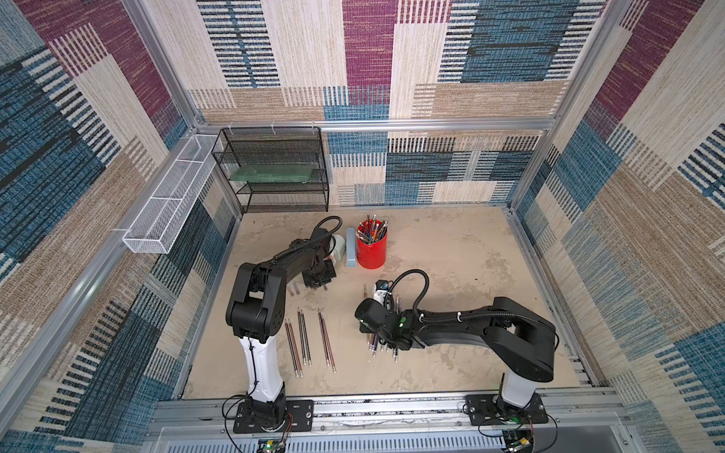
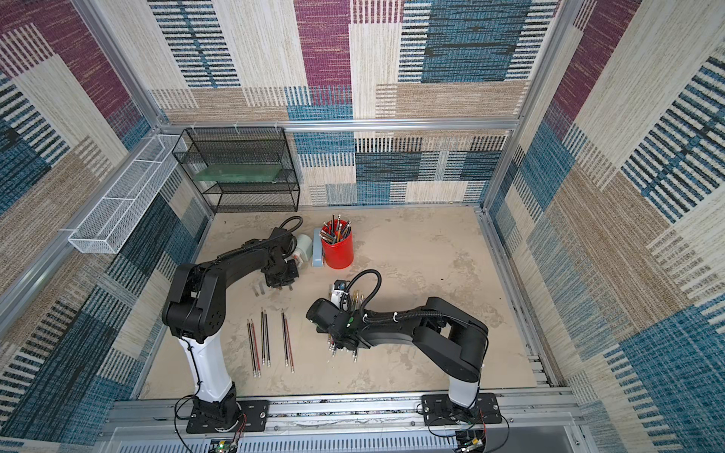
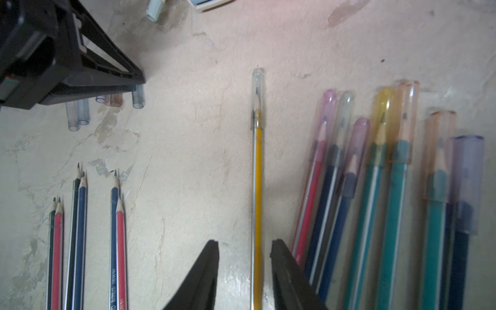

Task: Remove the protective cover of the pencils
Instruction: Place the protective sleeve at the center of the board, then pick up the pencil from the center of the board.

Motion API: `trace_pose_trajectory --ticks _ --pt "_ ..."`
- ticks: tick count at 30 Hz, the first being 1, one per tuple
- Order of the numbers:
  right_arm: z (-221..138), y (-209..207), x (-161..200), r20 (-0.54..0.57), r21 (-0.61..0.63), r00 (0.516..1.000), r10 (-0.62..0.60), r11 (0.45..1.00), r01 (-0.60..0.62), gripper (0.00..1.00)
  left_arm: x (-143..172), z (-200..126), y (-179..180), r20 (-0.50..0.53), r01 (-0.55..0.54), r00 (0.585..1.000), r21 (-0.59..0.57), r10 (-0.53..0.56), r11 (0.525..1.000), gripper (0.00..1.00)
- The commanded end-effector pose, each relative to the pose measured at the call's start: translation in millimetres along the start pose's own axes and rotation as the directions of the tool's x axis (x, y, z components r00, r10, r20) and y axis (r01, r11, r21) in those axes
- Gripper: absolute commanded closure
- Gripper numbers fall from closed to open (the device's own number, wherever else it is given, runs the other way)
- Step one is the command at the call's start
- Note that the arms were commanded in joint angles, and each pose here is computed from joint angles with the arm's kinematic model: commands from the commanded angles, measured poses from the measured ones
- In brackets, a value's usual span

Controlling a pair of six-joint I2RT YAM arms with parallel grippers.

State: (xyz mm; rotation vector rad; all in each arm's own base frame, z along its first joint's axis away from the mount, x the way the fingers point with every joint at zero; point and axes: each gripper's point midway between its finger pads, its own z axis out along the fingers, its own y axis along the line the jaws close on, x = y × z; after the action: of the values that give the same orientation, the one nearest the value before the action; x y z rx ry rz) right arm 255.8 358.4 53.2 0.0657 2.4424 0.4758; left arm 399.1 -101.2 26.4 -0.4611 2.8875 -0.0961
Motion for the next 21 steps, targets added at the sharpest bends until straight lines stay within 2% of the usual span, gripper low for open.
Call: trace_pose_trajectory --ticks 1,13,17,21 --pt "0.9 2.2 -2.3 0.008 0.000 1.000 0.001 1.000 -0.001 0.62 0.5 -6.7 5.4 0.004 0.003 1.000 -0.024 -0.003 1.000 0.80" --pt "4.2 2.2 -1.5 0.003 0.009 1.000 -0.004 1.000 0.004 0.62 -3.9 -21.5 -1.0 0.016 -0.006 1.000 0.007 0.006 1.000 0.80" --pt "4.5 -0.1 -3.0 0.010 0.031 1.000 -0.007 0.999 0.007 0.62 -2.4 -41.1 -6.1 0.042 -0.012 0.999 0.059 0.010 0.998 0.80" --pt "7.8 -2.6 -5.8 0.014 0.076 1.000 -0.025 0.997 0.024 0.62 3.6 -73.0 -6.5 0.111 -0.013 0.994 0.134 -0.002 0.991 0.79"
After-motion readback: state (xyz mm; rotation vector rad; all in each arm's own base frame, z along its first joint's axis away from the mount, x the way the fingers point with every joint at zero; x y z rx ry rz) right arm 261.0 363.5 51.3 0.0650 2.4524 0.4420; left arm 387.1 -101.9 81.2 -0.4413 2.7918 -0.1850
